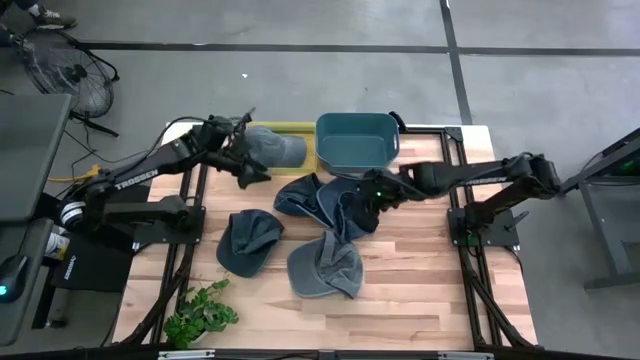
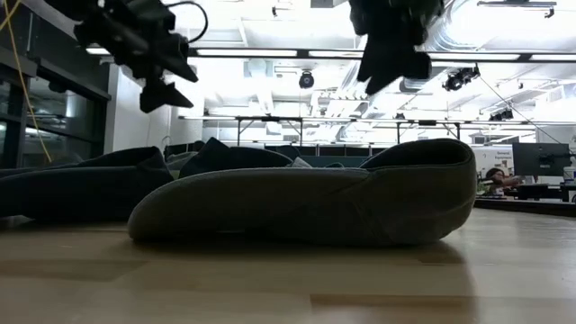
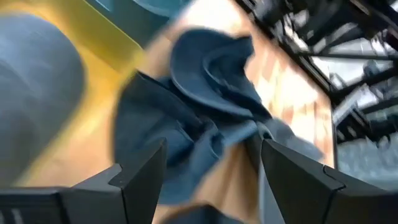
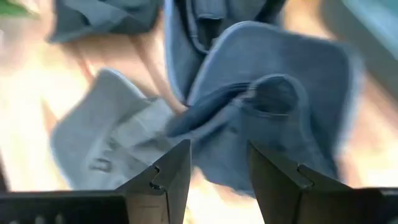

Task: Pick & Place hat
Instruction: Put the gray cap into the yellow bin

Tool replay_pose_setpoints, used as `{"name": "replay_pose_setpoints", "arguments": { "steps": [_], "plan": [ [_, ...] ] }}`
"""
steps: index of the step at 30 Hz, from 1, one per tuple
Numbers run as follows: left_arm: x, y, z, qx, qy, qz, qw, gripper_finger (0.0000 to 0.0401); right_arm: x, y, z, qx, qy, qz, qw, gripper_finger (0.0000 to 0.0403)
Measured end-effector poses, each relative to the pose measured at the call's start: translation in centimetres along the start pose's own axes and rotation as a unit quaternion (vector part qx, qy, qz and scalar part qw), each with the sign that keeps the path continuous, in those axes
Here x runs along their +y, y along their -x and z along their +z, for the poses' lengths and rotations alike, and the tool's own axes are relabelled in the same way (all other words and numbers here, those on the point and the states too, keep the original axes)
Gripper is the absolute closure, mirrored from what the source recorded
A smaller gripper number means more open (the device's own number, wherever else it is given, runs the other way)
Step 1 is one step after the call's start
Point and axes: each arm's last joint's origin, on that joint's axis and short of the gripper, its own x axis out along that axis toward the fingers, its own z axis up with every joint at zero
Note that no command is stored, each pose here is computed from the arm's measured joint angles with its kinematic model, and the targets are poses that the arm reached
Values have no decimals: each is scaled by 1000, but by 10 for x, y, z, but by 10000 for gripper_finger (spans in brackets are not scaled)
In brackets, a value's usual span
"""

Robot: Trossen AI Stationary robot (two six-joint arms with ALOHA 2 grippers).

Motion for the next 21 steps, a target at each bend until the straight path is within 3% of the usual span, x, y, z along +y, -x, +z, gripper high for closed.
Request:
{"name": "replay_pose_setpoints", "arguments": {
  "steps": [6,21],
  "plan": [
    [-31,-13,-15,41,-17,-15,999,142,-1,-16,-33,-17,-31,67,997,253],
    [-92,-59,-62,105,-78,29,991,142,6,-16,-71,14,17,87,996,253]
  ]
}}
